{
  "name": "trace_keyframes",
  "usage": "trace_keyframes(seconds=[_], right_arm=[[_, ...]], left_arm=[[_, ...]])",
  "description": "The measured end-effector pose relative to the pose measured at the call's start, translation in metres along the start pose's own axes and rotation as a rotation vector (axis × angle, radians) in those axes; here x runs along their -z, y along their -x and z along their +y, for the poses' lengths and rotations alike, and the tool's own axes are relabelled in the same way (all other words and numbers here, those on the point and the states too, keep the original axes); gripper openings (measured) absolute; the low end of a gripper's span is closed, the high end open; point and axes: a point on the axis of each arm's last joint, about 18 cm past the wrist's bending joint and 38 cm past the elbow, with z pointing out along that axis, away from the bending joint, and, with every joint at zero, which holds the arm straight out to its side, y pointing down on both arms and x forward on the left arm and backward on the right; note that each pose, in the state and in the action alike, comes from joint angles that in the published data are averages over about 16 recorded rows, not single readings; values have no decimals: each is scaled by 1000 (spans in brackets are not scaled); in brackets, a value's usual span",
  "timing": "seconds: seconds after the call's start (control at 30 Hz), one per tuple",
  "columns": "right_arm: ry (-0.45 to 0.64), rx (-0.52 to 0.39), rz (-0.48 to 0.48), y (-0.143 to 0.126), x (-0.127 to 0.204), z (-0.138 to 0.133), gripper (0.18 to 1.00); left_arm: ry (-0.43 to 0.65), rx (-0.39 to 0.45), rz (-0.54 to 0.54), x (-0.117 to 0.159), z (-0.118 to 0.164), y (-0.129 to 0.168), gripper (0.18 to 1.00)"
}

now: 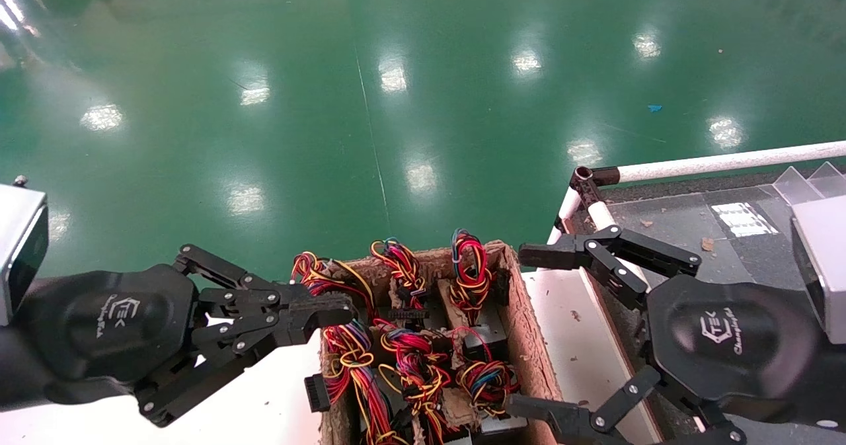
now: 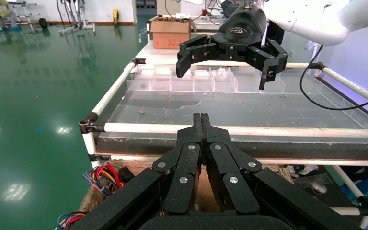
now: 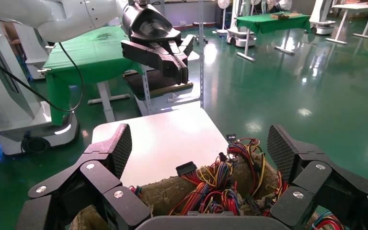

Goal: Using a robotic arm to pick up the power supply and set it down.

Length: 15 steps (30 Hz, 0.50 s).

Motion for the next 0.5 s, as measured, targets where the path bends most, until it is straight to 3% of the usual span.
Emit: trace_keyframes(seconds=[0.17, 0.5], right_arm=[[4, -1, 3, 0, 0, 1, 1001], [81, -2, 19, -5, -1, 14, 1001]], left_arm=[[0, 0, 0, 0, 0, 0, 208], [0, 0, 0, 0, 0, 0, 291]])
